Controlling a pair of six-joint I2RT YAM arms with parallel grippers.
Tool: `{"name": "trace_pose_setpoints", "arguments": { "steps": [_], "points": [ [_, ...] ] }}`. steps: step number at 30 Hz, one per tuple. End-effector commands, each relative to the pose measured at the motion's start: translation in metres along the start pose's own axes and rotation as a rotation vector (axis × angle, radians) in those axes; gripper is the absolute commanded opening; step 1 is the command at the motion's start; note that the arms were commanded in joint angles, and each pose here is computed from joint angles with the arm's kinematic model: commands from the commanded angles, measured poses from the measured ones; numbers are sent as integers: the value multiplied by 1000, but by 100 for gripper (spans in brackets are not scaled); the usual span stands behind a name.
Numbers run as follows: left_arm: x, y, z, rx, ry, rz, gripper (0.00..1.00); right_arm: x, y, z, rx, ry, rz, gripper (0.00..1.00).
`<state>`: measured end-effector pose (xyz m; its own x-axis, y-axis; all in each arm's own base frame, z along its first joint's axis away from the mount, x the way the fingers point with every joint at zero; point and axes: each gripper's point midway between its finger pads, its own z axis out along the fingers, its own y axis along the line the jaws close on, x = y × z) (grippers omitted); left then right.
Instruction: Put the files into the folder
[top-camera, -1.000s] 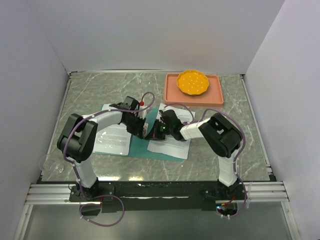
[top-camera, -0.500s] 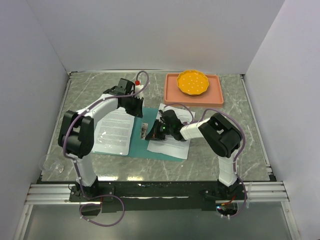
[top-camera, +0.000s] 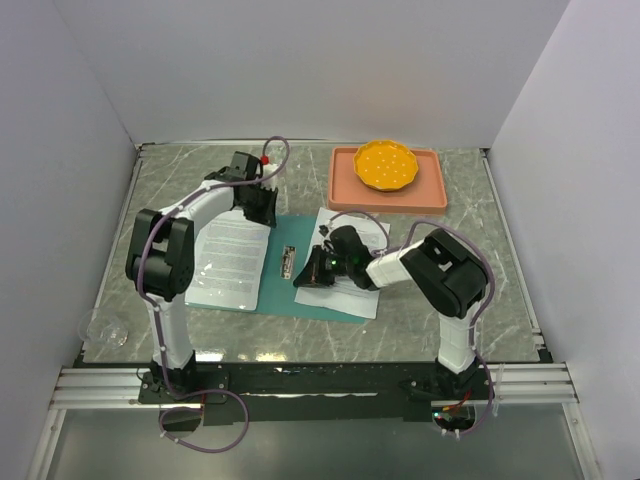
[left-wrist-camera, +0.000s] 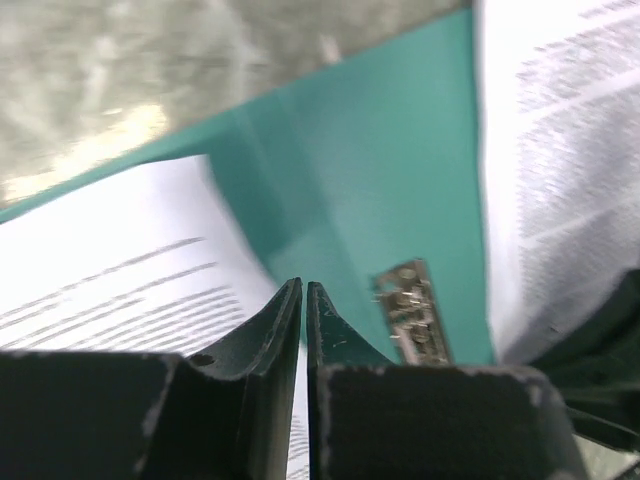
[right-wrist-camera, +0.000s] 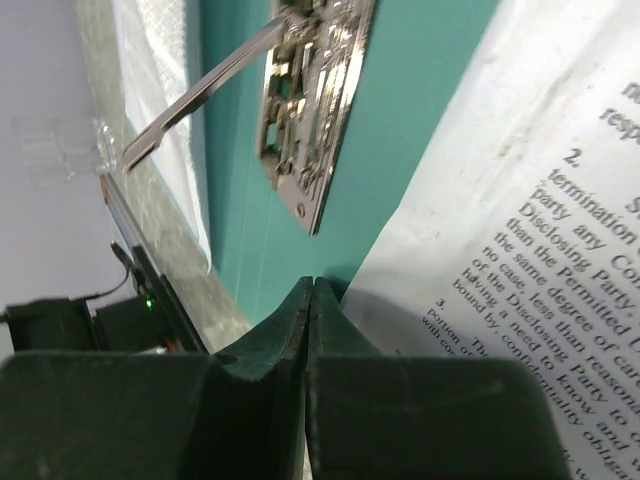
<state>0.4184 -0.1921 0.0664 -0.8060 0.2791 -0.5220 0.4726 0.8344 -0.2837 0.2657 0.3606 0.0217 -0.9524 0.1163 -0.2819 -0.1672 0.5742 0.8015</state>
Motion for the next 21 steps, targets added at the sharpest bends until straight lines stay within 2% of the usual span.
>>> {"name": "trace_pose_setpoints", "arguments": {
  "steps": [1,7,21],
  "points": [
    [-28,18,-24,-59,-93,-2,15,-26,51,-8,-153,-104,-173,0],
    [-18,31,-49,-74,-103,-33,21,-35,92,2,-258,-183,-337,0],
    [54,76,-34,-231,35,-24,28,-50,80,40,-192,-169,-306,0]
  ]
}}
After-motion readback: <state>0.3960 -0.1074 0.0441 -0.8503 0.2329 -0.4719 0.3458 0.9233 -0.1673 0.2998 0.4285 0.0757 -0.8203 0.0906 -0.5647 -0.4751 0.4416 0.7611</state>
